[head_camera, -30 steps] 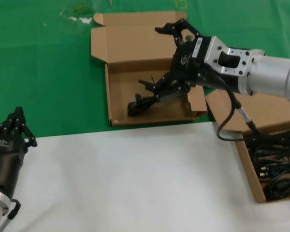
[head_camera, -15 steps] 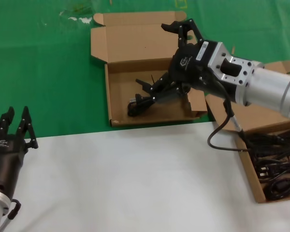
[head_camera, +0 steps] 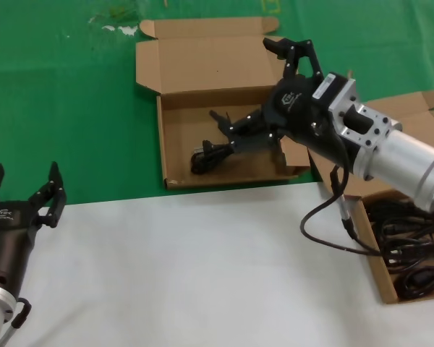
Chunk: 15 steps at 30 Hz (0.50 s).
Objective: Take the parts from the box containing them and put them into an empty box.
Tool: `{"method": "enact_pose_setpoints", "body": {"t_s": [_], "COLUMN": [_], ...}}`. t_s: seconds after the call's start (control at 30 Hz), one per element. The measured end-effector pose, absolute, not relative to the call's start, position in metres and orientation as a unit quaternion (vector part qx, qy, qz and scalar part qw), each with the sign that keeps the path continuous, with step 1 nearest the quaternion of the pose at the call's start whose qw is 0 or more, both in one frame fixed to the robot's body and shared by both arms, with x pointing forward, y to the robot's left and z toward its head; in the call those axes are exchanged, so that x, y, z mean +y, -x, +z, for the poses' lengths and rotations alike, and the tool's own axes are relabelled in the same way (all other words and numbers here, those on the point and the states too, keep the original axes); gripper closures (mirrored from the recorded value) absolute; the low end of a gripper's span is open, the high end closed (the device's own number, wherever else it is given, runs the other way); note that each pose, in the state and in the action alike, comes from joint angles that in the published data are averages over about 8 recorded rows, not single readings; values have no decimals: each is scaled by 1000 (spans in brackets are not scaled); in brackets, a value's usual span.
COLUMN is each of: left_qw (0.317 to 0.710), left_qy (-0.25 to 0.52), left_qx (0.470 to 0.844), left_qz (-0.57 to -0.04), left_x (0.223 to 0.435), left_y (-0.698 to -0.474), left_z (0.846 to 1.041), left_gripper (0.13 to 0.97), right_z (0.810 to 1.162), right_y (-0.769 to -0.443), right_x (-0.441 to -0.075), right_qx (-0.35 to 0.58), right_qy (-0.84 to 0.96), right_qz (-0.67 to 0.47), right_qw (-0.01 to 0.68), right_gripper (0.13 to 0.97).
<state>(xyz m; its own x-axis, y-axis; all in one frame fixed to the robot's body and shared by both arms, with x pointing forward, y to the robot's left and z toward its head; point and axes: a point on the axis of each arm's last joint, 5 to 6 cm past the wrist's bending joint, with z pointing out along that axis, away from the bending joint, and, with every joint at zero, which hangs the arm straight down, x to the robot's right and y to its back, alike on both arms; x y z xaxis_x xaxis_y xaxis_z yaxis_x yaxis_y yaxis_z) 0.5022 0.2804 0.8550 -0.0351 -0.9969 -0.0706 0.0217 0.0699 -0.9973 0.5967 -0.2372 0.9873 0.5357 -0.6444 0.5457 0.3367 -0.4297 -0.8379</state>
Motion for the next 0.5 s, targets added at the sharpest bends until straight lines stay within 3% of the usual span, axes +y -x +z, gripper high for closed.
{"method": "enact_pose_setpoints", "body": {"t_s": [0.13, 0.27, 0.5], "left_qw": [513, 513, 513], "left_qy": [468, 468, 468], "left_qx": [521, 521, 521], "left_qz": [-496, -496, -496], "left_x": [280, 280, 280], "left_y": [-502, -502, -502], "left_z": [855, 855, 855], "left_gripper": [513, 513, 345], "right_z": [977, 967, 949], "right_y": [-592, -587, -578], "right_x": [-239, -241, -246], "right_qx": [134, 159, 206], "right_qy": [688, 674, 648], "right_qz": [-474, -478, -485], "right_qw": [533, 541, 550], "right_gripper": [130, 130, 130]}}
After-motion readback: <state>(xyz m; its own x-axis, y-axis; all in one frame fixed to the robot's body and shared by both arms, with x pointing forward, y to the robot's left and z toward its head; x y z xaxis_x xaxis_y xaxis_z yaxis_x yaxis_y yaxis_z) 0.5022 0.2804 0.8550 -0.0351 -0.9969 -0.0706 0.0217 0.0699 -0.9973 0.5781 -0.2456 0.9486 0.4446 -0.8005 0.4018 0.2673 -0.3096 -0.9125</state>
